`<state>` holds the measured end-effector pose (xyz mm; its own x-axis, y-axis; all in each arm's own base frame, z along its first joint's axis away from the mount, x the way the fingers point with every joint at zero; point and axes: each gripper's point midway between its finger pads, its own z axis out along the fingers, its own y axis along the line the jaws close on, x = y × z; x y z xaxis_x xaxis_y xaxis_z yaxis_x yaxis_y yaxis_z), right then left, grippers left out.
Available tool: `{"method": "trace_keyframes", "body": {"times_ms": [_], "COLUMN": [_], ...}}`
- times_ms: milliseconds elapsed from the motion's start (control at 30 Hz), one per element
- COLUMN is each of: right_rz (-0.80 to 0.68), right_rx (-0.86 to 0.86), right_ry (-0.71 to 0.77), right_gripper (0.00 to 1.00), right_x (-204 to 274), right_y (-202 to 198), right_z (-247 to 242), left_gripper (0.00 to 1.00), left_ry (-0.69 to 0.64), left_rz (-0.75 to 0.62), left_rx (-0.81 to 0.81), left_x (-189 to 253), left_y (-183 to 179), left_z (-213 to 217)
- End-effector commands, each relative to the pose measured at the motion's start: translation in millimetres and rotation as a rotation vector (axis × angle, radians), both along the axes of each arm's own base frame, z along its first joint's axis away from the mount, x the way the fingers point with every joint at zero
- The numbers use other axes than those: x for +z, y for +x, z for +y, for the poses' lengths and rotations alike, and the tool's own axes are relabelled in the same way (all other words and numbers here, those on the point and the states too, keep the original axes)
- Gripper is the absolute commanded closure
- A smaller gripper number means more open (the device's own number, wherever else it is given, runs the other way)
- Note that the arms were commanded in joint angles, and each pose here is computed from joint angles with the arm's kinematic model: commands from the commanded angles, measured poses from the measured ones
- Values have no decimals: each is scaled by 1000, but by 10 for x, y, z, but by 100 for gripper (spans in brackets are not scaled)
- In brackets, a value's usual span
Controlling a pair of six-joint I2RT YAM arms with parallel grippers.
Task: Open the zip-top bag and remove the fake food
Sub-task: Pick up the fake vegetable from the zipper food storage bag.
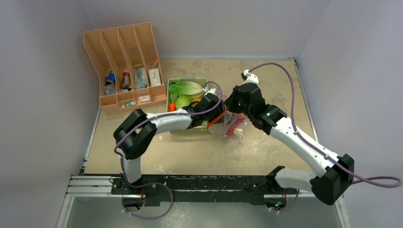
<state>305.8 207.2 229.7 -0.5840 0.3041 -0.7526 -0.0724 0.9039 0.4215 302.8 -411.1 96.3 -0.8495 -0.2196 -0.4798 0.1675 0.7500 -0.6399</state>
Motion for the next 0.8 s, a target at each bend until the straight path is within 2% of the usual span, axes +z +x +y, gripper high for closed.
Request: {"method": "trace_keyframes", "body": {"times_ms": [0, 100, 233, 300, 333, 567, 667, 767], "right_rz": [-47, -50, -58, -62, -62, -111, -82, 26], "right_rx": [2, 6, -22, -61, -84, -227, -333, -394], "right_ry": [52, 54, 41, 13, -2, -16, -20, -51], "right_gripper": [97, 92, 74, 60, 48, 41, 39, 37], "right_x": [131, 145, 172, 186, 196, 348, 191, -254], "right_y": [23, 16, 0, -1, -5, -57, -50, -65], "right_z": [23, 25, -68, -191, -262, -791, -1107, -1360], "left_gripper": [58, 56, 56, 56, 56, 55, 55, 55], "left_ry": [-23, 3, -6, -4, -3, -24, -33, 20], "left_rz": [-42, -38, -21, -23, -26, -16, -12, 0], "left_rx": [58, 76, 63, 66, 65, 29, -11, -70], "left_x": [134, 37, -20, -18, -10, -5, -18, -85], "left_y": [191, 218, 189, 193, 195, 192, 184, 143], "left_z": [-56, -25, -62, -54, -53, -157, -254, -367]}}
